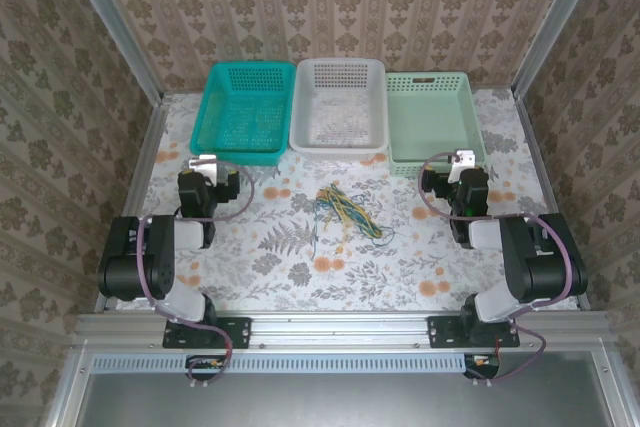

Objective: Untangle the cables

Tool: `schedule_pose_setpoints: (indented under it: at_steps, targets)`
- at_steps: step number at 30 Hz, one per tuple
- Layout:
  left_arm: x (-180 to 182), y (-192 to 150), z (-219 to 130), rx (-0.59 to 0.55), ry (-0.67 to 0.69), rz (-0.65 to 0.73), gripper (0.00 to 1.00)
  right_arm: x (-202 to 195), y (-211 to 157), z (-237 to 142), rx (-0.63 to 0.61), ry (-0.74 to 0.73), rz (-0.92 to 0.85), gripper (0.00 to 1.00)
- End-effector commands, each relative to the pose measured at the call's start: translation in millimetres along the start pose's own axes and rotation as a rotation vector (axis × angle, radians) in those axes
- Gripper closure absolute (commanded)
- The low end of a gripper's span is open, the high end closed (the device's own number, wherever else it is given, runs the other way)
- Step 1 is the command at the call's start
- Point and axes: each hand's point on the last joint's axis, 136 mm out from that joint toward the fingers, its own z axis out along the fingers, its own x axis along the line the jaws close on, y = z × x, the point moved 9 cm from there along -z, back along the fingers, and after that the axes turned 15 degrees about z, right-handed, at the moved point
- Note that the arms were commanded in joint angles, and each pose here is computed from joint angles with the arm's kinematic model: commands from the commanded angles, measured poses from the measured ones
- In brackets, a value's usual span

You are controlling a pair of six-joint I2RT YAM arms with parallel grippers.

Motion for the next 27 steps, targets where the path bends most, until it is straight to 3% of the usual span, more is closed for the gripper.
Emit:
schedule_pose_setpoints:
  at_steps: [1, 27]
  targets:
    - [-0.1, 2.5, -0.3, -0.016, -0.011, 0.013, 0.0, 3.4, 1.3, 2.8, 0.005, 0.016, 0.001, 0.0]
    - [0.5, 2.4, -0.2, -0.016, -0.017, 0.01, 0.0, 3.3, 1.7, 3.0, 0.006, 0.018, 0.002, 0.0]
